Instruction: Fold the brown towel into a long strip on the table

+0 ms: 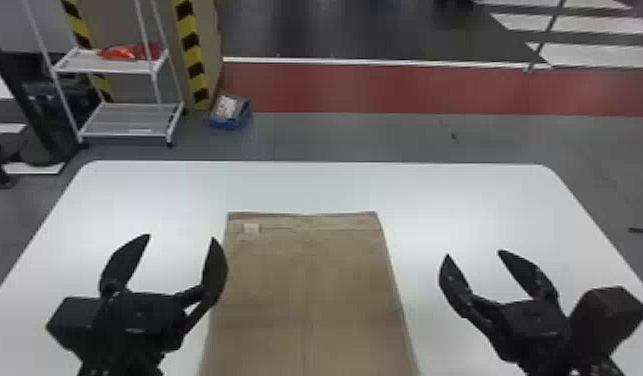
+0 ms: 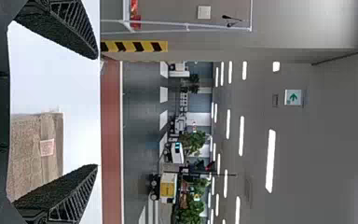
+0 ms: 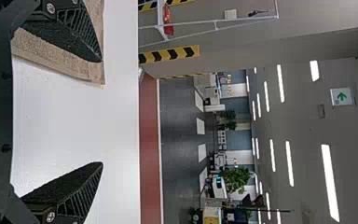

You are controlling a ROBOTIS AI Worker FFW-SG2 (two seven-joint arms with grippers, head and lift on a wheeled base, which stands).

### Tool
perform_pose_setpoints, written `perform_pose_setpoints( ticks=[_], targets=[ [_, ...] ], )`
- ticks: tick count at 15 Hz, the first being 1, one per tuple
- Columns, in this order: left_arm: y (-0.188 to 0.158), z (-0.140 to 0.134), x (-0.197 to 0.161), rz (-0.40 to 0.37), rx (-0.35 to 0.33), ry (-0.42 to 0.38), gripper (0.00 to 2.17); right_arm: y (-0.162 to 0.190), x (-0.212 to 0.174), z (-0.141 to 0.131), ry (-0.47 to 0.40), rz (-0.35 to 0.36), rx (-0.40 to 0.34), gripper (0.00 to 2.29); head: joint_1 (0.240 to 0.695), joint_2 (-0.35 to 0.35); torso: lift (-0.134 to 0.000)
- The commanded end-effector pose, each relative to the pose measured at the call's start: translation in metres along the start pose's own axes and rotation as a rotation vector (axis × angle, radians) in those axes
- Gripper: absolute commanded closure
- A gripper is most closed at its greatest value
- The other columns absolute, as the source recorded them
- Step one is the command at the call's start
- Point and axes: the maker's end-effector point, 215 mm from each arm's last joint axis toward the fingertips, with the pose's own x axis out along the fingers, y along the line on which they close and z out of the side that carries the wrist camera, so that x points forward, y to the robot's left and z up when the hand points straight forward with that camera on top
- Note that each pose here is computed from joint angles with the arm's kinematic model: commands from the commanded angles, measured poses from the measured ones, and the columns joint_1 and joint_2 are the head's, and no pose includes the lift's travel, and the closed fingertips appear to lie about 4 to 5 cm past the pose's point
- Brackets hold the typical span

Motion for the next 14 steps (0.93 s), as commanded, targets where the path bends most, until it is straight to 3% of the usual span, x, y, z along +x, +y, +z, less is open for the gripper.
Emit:
perform_pose_setpoints(
  ticks=[1, 3, 6, 14],
  targets=[
    [-0.010, -0.025, 0.040, -0.048, -0.009, 0.062, 0.08, 0.000, 0.005, -0.004, 0.008, 0.000, -0.005, 0.10, 0.695, -0.055, -0.112],
    [-0.022, -0.057, 0.076, -0.116, -0.034, 0.148, 0.15, -0.001, 0.009, -0.012, 0.021, -0.001, -0.002, 0.10, 0.695, -0.072, -0.112],
    [-0.025, -0.094, 0.111, -0.158, -0.079, 0.257, 0.17, 0.024, 0.021, -0.023, 0.037, 0.046, -0.017, 0.10, 0.695, -0.080, -0.112],
    [-0.011, -0.117, 0.122, -0.157, -0.069, 0.318, 0.27, 0.045, 0.035, -0.024, 0.040, 0.087, -0.019, 0.10, 0.695, -0.026, -0.112]
  ],
)
